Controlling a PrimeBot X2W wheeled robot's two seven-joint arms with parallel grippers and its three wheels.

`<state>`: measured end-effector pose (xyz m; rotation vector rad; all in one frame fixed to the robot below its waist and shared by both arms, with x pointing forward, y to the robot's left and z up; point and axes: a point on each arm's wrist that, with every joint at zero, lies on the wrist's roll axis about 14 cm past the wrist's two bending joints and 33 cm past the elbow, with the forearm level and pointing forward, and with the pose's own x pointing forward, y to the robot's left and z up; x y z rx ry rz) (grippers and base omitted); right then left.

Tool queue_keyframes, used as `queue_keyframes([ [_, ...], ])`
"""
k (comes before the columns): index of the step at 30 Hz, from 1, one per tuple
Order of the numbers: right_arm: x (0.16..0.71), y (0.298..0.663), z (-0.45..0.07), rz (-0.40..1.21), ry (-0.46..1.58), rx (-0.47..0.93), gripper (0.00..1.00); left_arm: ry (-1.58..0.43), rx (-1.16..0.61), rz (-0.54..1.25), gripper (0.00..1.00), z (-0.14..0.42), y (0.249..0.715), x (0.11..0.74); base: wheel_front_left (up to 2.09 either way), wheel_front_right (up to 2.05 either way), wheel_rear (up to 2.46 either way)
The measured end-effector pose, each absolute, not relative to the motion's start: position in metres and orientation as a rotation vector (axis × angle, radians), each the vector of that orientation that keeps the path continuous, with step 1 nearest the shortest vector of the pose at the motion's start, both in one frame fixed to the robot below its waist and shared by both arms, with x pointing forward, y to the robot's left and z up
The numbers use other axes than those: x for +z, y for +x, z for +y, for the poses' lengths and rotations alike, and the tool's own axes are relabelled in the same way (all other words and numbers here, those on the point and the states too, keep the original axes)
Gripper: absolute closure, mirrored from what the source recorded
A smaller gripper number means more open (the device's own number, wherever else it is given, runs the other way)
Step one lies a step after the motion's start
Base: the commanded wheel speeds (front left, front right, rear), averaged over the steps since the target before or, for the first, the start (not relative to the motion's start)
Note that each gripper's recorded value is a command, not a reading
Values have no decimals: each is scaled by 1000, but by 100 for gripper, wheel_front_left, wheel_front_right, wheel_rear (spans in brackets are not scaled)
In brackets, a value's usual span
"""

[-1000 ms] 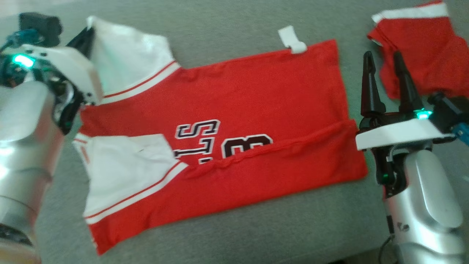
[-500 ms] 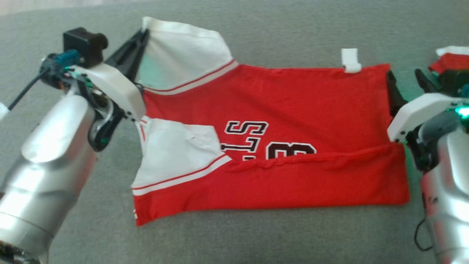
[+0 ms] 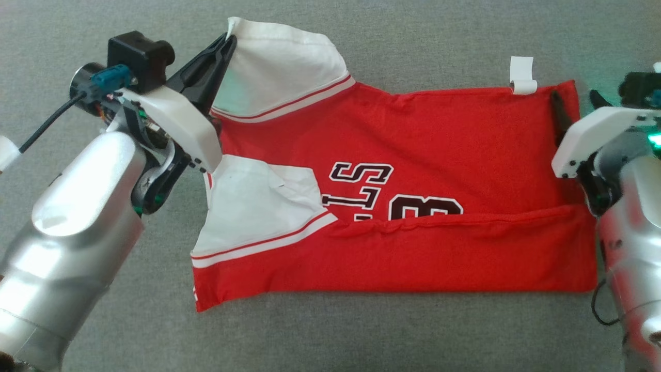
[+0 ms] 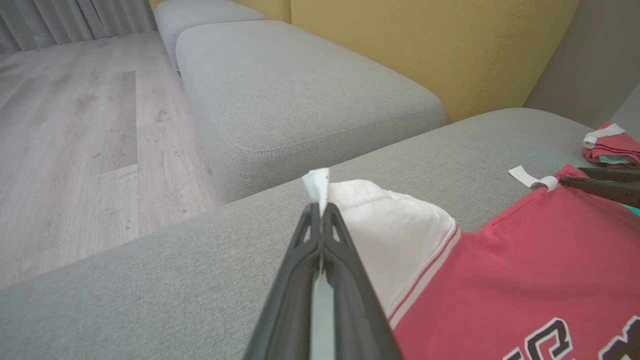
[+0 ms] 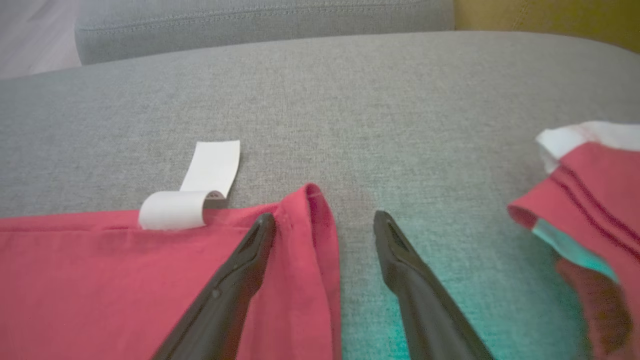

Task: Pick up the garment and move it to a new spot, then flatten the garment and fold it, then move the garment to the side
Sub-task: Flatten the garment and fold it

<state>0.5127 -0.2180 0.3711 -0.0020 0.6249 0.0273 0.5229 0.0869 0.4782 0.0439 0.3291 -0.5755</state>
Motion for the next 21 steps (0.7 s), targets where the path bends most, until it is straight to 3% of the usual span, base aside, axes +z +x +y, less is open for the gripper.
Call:
queue_keyframes([
  [4, 367, 515, -215, 640, -47, 54, 0, 44, -585, 332, 100, 83, 523, 478, 0, 0, 0],
  [5, 366, 516, -218, 653, -70, 57, 84, 46, -585, 334, 100, 83, 523, 477, 0, 0, 0],
  [6, 367, 517, -218, 657, -76, 59, 100, 48, -583, 339, 100, 83, 523, 477, 0, 0, 0],
  [21, 443, 544, -209, 420, 15, 92, 100, 62, -498, 298, 100, 102, 531, 493, 0, 0, 0],
])
